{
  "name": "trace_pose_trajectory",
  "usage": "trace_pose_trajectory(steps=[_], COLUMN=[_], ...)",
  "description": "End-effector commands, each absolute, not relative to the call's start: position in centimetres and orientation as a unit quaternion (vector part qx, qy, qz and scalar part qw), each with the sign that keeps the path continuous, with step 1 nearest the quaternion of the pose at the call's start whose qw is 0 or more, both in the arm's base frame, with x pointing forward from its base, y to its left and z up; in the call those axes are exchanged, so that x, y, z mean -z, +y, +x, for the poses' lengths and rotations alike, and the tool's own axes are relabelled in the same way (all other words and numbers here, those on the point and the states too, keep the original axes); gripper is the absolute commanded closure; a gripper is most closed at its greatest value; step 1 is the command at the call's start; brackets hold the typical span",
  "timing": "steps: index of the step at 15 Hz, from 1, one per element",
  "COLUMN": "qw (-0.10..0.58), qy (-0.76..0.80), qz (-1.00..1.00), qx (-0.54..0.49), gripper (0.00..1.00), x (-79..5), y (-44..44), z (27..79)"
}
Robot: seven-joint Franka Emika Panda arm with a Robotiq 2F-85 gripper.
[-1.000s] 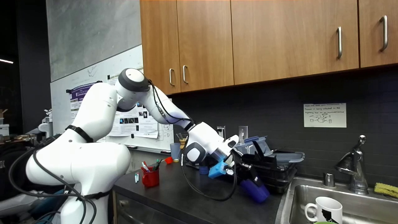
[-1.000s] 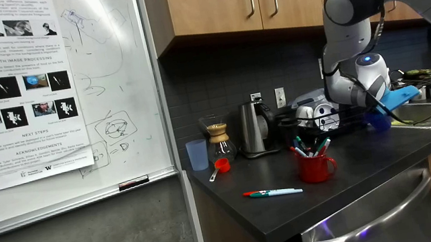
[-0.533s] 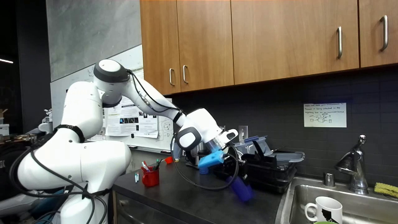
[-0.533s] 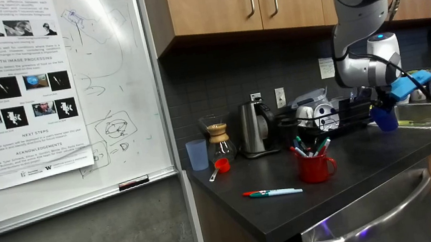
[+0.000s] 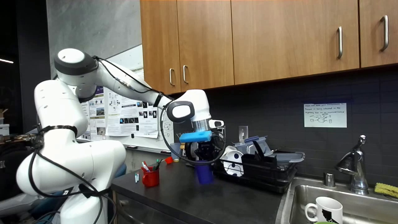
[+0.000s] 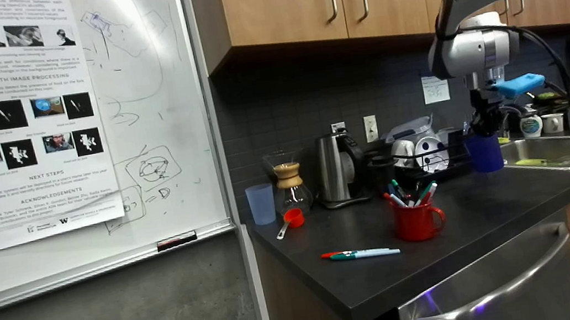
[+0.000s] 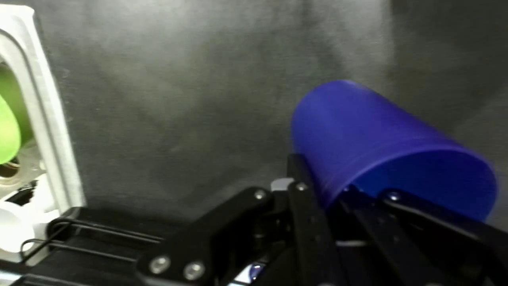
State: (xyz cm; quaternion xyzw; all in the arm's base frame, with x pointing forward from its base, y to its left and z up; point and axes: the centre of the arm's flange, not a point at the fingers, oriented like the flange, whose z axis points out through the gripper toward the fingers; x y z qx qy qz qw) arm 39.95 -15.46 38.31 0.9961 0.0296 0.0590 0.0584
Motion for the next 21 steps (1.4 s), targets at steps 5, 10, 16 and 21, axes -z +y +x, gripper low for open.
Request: trace_pose_trajectory(steps=[5, 10, 16, 21], qw=[-0.036, -0.043, -0.036, -0.011], qy=[0.068, 0.061, 0.046, 0.041], qz=[0.997, 0.997, 0.997, 0.998], qx=[0.009, -0.010, -0.046, -0.046], gripper=[0.99, 0.99, 0.99, 0.99], x=[-41.1, -39.1, -36.6, -34.7], y=[-10.1, -10.5, -10.2, -9.4], z=[37.2, 36.5, 36.1, 36.6])
